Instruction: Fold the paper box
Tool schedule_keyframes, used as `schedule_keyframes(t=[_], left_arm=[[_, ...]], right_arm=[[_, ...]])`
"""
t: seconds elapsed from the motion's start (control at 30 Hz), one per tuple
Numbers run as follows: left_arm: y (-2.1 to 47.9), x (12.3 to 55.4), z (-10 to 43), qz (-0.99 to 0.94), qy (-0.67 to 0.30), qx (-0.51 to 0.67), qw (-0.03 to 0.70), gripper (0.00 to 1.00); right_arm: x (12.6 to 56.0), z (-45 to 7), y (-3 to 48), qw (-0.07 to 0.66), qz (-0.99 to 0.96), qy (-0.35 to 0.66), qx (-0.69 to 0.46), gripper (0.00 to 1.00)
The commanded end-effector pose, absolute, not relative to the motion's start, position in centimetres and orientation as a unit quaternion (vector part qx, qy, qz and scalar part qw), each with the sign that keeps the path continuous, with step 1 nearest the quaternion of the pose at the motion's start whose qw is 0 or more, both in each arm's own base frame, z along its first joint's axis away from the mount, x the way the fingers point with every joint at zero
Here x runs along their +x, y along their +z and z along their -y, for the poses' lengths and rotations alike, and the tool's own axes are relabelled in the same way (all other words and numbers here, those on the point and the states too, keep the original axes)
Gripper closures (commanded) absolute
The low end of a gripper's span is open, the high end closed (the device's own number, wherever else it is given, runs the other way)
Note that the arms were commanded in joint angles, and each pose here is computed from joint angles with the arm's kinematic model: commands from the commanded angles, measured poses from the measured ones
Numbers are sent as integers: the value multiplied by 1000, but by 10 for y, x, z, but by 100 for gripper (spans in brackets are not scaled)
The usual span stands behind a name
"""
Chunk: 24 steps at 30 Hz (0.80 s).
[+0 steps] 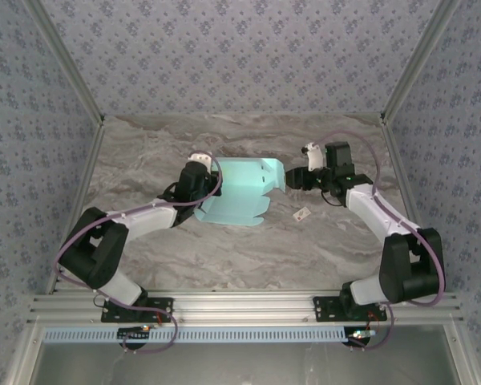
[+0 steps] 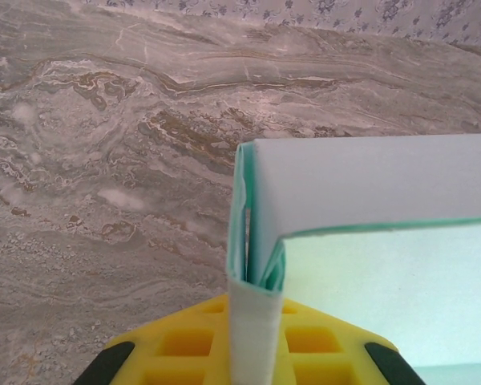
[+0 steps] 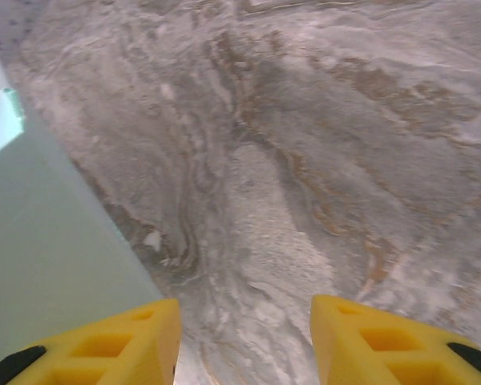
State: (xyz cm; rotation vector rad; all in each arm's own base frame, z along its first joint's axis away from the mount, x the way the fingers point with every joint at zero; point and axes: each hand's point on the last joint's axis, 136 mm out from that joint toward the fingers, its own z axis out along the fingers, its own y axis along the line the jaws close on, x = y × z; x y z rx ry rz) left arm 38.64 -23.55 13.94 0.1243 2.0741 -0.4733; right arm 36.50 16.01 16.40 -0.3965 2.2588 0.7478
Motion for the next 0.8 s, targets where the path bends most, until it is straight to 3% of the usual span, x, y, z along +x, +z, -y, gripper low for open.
schedule_keyframes(t=[0.0, 0.77], left_arm=[[162, 390, 238, -838, -214, 44, 499, 88], [161, 390, 242, -840, -219, 50, 494, 88]], right_arm=[[358, -182, 176, 363, -840, 351, -198, 52], [342, -227, 173, 340, -813, 393, -261, 46]])
